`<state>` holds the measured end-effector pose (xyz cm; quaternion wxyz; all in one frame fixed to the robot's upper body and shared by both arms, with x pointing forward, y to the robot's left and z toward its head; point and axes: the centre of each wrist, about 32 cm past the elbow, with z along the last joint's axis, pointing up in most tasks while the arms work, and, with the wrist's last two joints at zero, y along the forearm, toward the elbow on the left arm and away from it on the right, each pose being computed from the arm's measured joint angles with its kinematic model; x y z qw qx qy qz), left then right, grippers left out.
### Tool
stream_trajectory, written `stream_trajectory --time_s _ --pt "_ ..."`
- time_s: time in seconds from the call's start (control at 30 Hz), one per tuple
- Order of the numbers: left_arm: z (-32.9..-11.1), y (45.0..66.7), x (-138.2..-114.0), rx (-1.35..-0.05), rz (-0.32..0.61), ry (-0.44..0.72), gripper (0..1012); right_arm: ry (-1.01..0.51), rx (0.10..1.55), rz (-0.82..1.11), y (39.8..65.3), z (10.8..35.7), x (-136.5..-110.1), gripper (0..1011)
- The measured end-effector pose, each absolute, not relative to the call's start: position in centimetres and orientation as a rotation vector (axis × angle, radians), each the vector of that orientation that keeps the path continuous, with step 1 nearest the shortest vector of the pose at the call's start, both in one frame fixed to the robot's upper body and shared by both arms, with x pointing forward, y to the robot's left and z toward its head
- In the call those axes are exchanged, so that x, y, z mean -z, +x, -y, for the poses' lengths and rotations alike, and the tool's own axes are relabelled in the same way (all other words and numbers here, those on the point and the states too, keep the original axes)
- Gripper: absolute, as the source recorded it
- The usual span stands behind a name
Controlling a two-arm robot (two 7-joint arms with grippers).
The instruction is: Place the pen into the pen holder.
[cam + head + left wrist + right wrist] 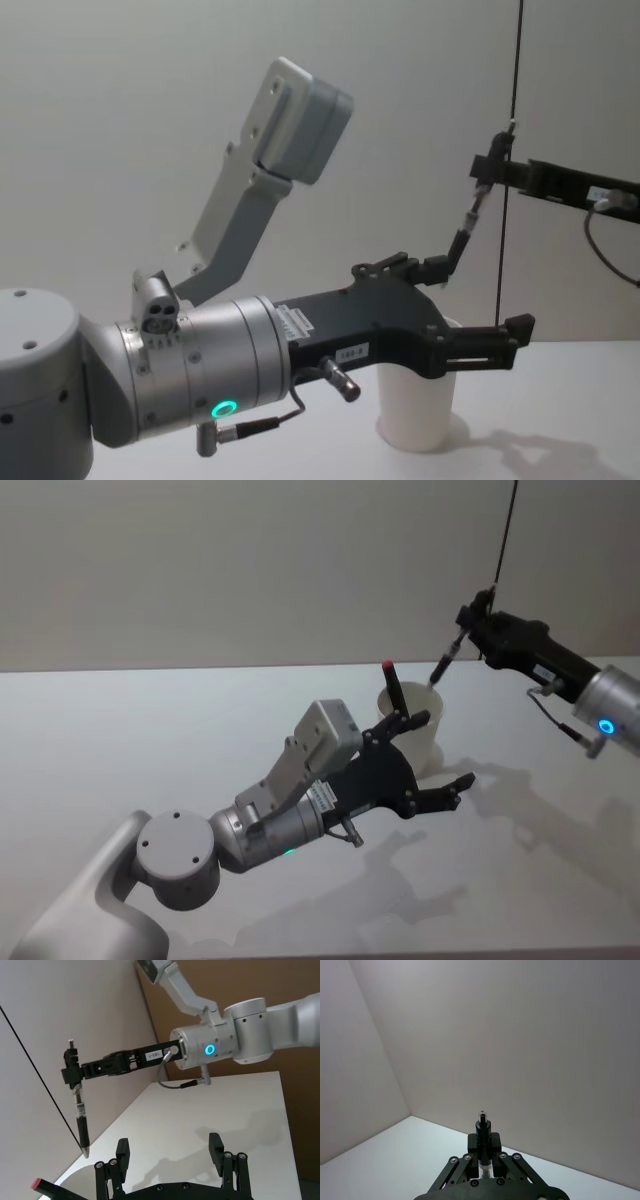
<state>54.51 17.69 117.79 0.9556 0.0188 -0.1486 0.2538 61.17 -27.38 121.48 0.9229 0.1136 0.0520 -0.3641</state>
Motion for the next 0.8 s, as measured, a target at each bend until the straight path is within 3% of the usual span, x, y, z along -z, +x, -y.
stream_trajectory --time_s 0.8 --pt "-17.7 54.5 -117.8 -0.515 0.302 0.038 1004 0.172 0.682 -0.117 66.4 26.8 -120.5 130"
